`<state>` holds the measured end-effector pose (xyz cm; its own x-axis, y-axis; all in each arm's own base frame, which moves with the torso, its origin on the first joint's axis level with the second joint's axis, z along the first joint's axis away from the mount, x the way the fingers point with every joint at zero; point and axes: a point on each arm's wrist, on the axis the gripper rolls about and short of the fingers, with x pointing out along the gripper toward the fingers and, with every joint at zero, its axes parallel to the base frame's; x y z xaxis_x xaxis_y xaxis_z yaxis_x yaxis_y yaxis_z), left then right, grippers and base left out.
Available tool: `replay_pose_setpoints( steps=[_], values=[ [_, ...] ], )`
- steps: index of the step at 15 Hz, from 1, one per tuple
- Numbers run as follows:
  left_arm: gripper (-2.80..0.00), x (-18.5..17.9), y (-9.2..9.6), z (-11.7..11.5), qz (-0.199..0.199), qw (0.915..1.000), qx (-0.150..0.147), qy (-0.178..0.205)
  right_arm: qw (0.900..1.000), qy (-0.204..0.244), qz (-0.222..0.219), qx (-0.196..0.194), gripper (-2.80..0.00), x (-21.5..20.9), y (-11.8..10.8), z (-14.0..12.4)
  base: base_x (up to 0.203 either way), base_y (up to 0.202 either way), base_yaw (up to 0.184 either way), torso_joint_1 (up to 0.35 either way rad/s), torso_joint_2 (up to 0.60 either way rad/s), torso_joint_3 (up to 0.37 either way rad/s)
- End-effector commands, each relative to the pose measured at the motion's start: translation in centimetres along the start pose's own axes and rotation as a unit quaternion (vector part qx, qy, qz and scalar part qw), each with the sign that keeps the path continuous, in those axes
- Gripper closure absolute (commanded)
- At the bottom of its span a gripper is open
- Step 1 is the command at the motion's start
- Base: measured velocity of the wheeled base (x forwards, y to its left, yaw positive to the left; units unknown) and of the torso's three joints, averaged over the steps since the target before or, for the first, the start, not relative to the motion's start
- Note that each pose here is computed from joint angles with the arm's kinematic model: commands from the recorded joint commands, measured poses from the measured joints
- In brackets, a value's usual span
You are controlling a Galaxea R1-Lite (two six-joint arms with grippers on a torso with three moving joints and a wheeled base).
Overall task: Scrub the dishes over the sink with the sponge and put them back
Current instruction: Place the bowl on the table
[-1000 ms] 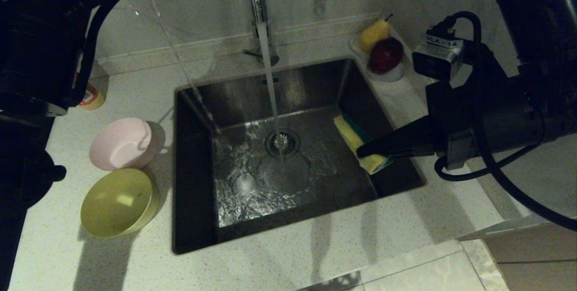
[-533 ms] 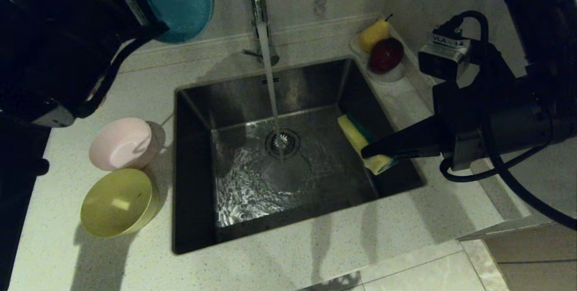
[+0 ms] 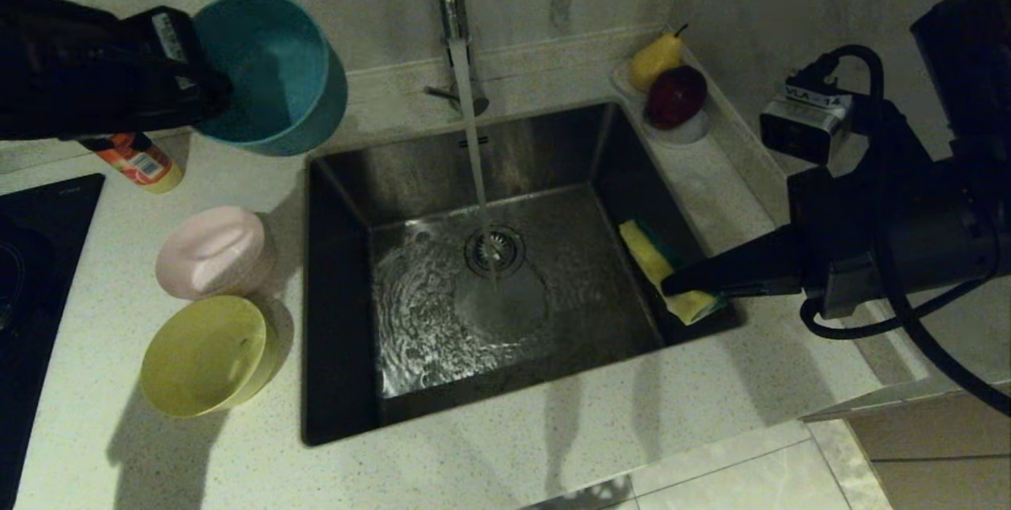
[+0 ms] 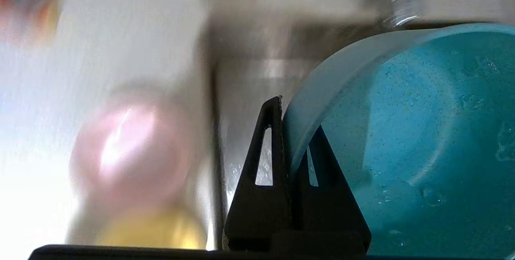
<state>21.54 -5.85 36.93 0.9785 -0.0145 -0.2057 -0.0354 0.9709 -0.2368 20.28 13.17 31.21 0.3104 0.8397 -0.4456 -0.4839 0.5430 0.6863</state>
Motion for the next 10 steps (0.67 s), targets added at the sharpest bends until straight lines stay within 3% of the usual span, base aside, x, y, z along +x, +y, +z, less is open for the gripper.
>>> replay_pose_setpoints(
  steps=[1, 3, 6, 8, 10],
  values=[
    [0.00, -0.9, 3.0, 0.7, 0.069, 0.9951, -0.057, 0.041, 1.000, -0.005, -0.010, 0.006, 0.00, -0.4, -0.8, 0.0, 0.000, 0.000, 0.000, 0.000, 0.00, 0.000],
    [0.00, -1.1, 5.3, 1.4, 0.119, 0.9895, -0.080, 0.022, 1.000, -0.012, -0.015, 0.010, 0.00, -0.7, -1.0, 0.2, 0.000, 0.000, 0.000, 0.000, 0.00, 0.000],
    [0.00, -2.7, 8.5, 2.3, 0.194, 0.9746, -0.111, -0.013, 1.000, -0.017, -0.019, 0.012, 0.00, -1.0, -1.2, 0.3, 0.000, 0.000, 0.000, 0.000, 0.00, 0.000],
    [0.00, -4.3, 9.8, 2.0, 0.251, 0.9590, -0.128, -0.033, 0.999, -0.017, -0.024, 0.018, 0.00, -0.9, -1.6, 0.4, 0.000, 0.000, 0.000, 0.000, 0.00, 0.000],
    [0.00, -4.0, 10.8, 1.0, 0.293, 0.9444, -0.147, -0.028, 0.999, -0.022, -0.027, 0.020, 0.00, -1.2, -1.7, 0.4, 0.000, 0.000, 0.000, 0.000, 0.00, 0.000]
  ],
)
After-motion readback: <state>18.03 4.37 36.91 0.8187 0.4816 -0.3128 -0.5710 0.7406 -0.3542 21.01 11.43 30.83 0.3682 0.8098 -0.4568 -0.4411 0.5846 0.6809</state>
